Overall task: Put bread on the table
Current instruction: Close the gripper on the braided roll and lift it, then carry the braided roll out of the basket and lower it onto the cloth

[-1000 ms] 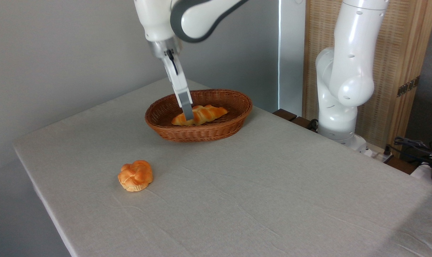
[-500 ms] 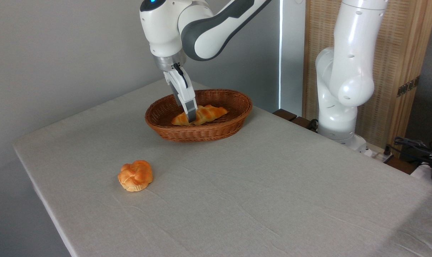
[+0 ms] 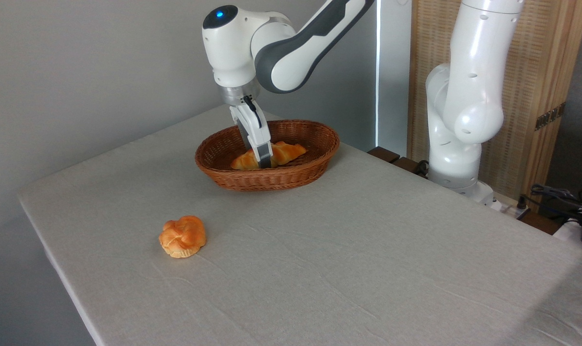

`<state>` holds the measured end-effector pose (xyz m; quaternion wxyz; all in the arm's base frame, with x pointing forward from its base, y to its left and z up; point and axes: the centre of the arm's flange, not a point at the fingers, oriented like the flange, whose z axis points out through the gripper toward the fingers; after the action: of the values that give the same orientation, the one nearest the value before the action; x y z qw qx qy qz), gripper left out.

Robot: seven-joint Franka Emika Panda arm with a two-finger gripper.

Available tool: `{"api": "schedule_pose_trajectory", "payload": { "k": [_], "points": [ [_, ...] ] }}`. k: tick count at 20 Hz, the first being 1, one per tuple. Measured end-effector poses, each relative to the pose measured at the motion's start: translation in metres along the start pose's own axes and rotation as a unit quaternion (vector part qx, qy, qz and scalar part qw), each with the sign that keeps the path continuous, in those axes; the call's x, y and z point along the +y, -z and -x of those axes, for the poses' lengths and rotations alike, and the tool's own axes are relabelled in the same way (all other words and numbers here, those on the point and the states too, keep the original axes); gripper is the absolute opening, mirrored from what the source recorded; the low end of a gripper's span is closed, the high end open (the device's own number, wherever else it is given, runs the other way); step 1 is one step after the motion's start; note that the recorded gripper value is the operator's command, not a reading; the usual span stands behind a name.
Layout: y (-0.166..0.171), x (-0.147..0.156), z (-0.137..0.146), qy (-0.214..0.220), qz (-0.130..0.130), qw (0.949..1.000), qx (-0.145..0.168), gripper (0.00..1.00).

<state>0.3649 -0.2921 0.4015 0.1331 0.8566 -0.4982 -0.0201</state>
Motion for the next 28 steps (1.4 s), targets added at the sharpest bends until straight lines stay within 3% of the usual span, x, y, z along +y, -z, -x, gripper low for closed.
{"api": "schedule_pose_trajectory", "payload": {
  "k": [1,4,23,28],
  "points": [
    [0.0,0.0,0.001,0.0,-0.001,1.0,0.001,0.24],
    [0.0,-0.001,0.002,0.002,-0.001,1.0,0.002,0.2],
    [-0.002,-0.001,0.001,0.003,-0.001,1.0,0.003,0.21],
    [0.048,-0.021,0.003,0.025,0.01,0.9996,0.012,0.24]
  ]
}}
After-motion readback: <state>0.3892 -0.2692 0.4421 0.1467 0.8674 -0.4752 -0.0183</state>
